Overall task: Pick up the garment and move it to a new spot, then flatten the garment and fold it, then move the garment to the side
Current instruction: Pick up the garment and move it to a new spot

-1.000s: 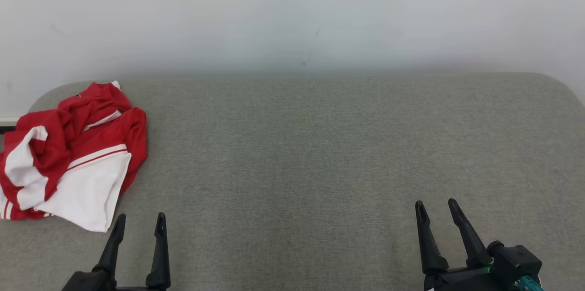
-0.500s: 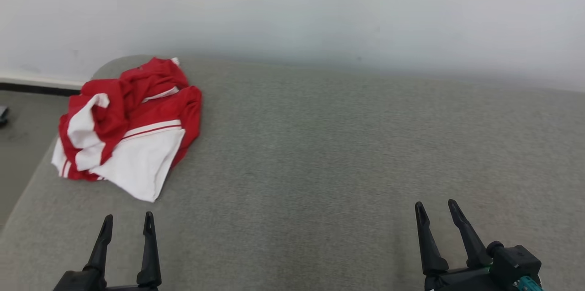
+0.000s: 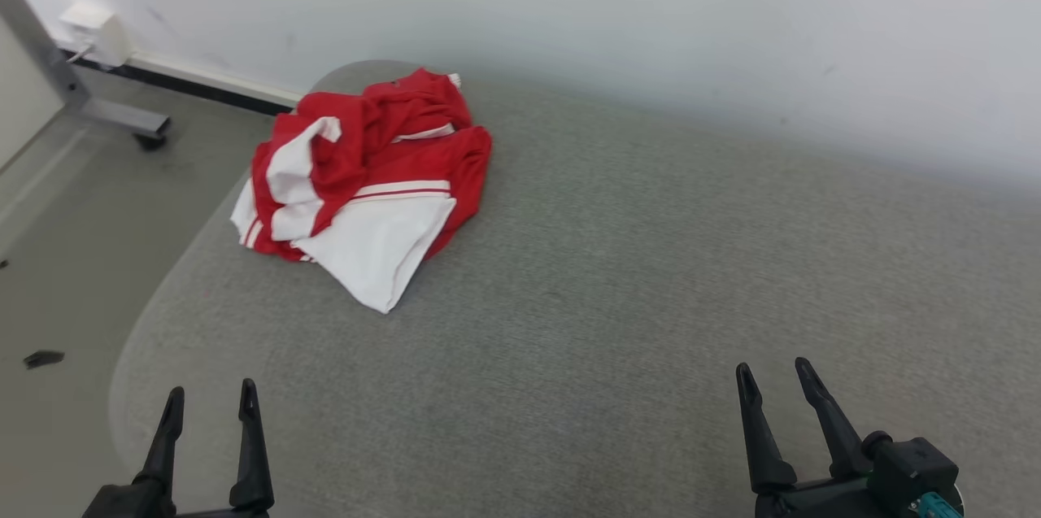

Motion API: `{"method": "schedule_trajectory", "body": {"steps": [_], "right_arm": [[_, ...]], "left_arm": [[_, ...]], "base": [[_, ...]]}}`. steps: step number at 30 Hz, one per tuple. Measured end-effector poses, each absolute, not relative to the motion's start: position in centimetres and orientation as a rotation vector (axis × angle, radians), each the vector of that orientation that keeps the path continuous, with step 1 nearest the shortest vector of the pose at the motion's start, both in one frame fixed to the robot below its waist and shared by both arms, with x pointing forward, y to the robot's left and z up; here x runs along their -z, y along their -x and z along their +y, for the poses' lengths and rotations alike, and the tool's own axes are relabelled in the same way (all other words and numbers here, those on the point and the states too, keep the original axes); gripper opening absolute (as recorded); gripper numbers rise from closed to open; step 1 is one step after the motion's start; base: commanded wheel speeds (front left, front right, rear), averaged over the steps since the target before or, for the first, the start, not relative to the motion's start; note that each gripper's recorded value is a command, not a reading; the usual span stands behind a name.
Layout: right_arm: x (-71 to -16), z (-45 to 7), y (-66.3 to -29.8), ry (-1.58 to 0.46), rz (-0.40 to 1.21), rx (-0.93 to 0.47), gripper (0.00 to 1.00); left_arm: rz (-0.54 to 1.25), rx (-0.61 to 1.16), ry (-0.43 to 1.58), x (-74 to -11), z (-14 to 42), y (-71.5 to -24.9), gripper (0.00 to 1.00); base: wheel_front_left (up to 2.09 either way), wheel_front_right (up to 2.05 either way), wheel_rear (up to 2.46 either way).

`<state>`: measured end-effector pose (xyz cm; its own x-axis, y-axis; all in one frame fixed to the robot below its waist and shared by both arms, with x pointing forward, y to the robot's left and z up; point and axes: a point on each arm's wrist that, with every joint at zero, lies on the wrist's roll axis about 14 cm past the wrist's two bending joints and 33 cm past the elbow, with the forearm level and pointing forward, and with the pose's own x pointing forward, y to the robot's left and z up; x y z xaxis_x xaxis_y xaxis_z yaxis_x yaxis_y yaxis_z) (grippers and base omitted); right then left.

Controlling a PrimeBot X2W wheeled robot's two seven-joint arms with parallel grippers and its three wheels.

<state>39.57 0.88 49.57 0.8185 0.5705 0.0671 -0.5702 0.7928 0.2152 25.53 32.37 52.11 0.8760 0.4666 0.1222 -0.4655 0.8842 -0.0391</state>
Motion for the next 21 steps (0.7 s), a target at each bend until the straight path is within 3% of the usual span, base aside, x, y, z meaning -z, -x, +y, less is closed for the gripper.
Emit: {"method": "schedule_trajectory", "body": {"steps": [10,21], "right_arm": [[-49.2,4.6,-39.1,-0.23,0.021,-0.72,1.0],[-48.9,4.4,-39.6,-0.219,0.024,-0.72,1.0]], "left_arm": [[-0.115,-0.628,0.003,-51.7,35.3,-21.4,1.0],[-0.105,-0.643,0.0,-51.5,35.4,-21.4,1.0]], "base": [[0.0,0.0,0.0],[0.0,0.0,0.0]]}}
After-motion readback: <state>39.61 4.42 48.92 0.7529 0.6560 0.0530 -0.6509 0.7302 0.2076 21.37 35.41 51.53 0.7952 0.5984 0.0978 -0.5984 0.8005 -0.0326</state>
